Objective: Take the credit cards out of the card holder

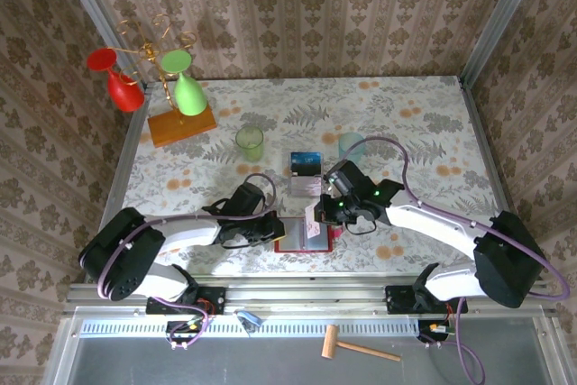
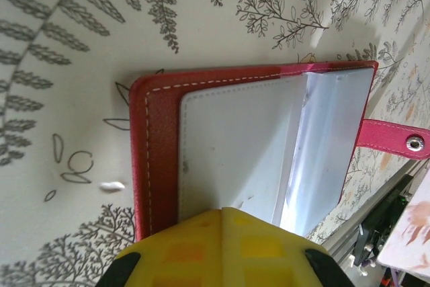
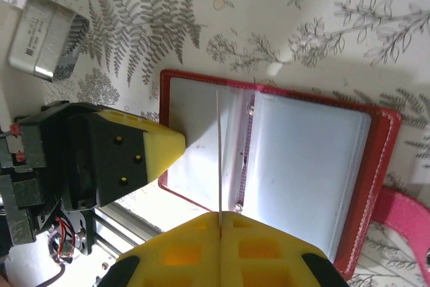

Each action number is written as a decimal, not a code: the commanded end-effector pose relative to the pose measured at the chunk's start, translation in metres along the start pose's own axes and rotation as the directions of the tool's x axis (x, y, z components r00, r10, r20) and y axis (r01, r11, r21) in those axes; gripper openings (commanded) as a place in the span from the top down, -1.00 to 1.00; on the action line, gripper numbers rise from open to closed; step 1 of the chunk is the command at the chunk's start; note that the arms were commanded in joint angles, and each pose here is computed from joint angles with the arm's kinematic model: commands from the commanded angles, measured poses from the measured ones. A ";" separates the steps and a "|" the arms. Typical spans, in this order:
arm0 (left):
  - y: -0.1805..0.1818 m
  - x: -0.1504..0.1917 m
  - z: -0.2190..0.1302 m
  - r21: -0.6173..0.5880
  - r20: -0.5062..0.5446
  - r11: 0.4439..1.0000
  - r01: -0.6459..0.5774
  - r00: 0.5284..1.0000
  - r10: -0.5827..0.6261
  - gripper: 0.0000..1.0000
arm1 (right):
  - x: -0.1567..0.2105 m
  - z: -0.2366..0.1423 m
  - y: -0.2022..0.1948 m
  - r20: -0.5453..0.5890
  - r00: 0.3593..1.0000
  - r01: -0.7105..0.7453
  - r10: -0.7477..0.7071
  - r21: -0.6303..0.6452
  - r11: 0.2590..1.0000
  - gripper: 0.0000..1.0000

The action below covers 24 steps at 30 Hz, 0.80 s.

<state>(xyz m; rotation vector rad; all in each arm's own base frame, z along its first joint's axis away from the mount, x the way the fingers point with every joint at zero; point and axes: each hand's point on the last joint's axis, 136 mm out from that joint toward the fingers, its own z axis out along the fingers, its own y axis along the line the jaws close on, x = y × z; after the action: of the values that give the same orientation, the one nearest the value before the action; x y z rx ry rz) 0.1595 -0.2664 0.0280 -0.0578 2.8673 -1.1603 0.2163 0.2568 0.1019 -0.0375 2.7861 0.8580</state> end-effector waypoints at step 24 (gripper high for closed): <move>0.026 -0.027 -0.073 -0.064 0.208 0.997 0.032 0.978 -0.018 0.28 | -0.099 -0.067 0.022 -0.174 0.407 0.914 -0.897 0.061 0.402 1.00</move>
<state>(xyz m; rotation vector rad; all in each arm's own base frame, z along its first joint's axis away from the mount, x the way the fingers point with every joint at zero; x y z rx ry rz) 0.1901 -0.2120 0.0759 -0.1934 2.6871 -1.0707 0.2957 0.2437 0.1971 -1.2363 2.3320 0.4226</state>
